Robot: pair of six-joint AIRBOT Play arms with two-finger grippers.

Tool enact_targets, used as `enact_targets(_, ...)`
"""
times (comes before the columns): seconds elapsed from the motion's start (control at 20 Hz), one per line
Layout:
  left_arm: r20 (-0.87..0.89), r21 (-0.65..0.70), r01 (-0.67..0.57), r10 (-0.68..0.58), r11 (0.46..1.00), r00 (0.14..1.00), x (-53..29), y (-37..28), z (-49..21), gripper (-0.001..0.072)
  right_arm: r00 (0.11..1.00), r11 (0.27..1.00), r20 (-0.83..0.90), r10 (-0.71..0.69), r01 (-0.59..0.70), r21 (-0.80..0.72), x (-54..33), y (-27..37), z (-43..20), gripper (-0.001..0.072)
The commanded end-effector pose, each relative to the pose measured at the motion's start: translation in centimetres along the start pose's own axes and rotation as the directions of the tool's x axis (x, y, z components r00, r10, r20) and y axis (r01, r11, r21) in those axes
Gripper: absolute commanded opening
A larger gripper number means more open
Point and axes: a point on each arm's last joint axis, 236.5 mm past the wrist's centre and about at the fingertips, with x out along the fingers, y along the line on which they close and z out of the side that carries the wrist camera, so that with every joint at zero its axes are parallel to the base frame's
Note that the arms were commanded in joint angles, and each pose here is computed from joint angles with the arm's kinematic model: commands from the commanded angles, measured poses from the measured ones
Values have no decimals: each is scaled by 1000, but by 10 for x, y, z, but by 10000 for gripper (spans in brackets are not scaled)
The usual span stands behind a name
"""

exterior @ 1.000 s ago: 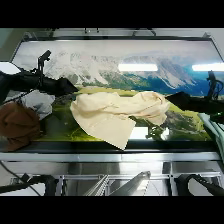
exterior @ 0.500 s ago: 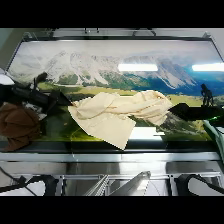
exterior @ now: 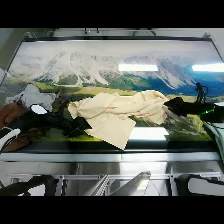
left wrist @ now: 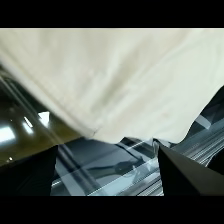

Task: Fold the shirts.

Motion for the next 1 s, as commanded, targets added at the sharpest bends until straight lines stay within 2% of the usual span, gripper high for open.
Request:
enact_targets(0.0,61,35,-85,83,996,995,27,13,32,522,999,999,22,33,-33,-2,4,10,10,461)
enact_targets(0.15,59,79,-64,59,995,996,22,-5,52,36,999,999,18,37,-37,-3,4,11,9,461)
enact_targets(0.5,61,198,-77,66,977,996,-26,-25,56,23,1000,1000,-9,28,-28,2,-19,-7,6,461)
enact_targets(0.75,79,151,-63,52,987,995,-82,3,52,23,992,987,123,15,-34,157,-74,-47,36,462)
enact_targets(0.95,71,132,-42,33,990,997,-92,12,50,23,996,978,80,35,-51,201,-57,-41,28,462)
